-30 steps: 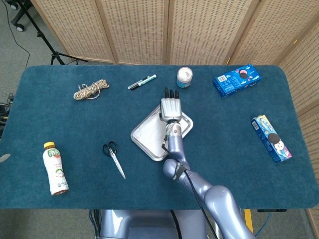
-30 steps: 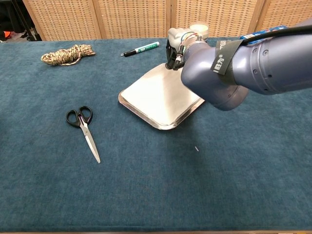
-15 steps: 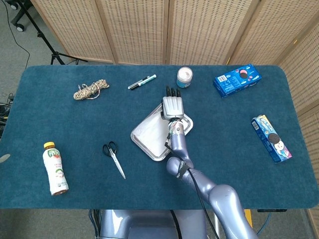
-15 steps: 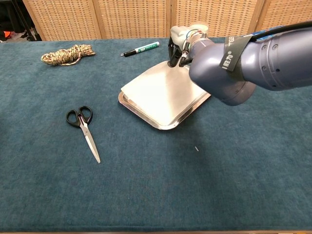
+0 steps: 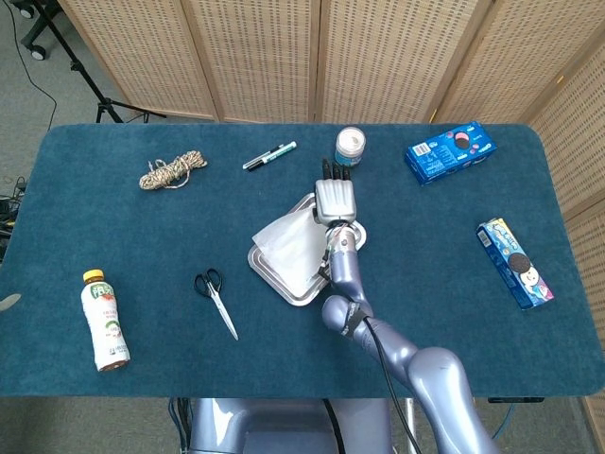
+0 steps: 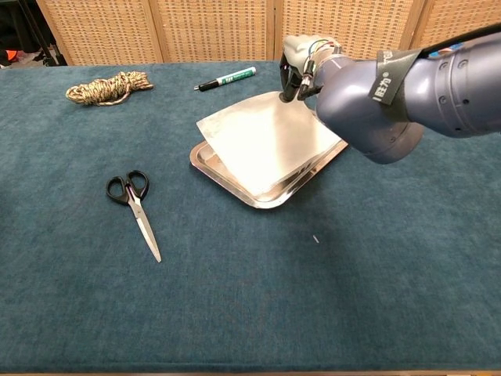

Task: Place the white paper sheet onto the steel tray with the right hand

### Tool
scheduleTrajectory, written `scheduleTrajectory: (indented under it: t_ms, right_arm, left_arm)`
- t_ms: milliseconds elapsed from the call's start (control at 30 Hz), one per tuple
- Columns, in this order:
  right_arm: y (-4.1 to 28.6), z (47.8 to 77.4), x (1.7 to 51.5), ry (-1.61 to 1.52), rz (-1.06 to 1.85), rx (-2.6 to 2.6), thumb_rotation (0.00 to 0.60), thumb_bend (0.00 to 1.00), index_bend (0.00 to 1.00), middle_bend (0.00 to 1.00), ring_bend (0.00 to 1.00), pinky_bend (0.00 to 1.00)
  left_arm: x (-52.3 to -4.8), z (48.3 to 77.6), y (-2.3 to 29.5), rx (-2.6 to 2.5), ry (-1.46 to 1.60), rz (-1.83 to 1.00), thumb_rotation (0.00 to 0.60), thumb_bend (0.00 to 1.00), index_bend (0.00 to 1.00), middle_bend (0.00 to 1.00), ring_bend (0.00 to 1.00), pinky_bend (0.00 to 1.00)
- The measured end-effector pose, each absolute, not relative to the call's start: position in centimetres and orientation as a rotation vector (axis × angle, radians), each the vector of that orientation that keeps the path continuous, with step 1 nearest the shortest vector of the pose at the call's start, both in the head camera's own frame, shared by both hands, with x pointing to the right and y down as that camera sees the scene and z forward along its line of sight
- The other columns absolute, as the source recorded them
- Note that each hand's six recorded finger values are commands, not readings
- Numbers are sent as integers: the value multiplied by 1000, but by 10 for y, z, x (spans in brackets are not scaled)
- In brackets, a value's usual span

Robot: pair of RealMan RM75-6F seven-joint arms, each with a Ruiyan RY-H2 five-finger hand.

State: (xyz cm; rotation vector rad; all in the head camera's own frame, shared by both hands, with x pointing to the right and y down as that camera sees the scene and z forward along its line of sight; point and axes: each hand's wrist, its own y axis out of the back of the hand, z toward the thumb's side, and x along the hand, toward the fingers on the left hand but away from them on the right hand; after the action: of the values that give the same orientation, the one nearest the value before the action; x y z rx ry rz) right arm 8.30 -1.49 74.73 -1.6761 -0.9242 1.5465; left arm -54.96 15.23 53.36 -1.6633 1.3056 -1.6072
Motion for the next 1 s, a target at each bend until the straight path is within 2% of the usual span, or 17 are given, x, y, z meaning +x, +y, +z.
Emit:
scheduleTrajectory:
  t_ms: [67,133,200,667,1000]
  right_arm:
    - [-15,746,84,-928,1549,-1672,600,199,21,0,0,0]
    - [-16,745,85,-930,1550,-1668,600,47,10,0,0,0]
    - [-16,744,85,-933,1547,-1667,600,0,1,0,0,0]
    - [-16,731,77,-942,1500,-1688,600,0,0,0,0,0]
    - [-10,696,70,-914,1344,-1776,600,0,0,0,0,0]
  left_arm:
    - [-549,534,153,-1665,1303,-1606,600,0,0,0,0,0]
    - [-549,534,153,-1665,1302,-1606,600,0,0,0,0,0]
    - [-549,533,153,-1666,1301,-1605,600,0,0,0,0,0]
    - [-546,533,155,-1678,1290,-1596,600,0,0,0,0,0]
    - [-542,531,156,-1683,1277,-1579,600,0,0,0,0,0]
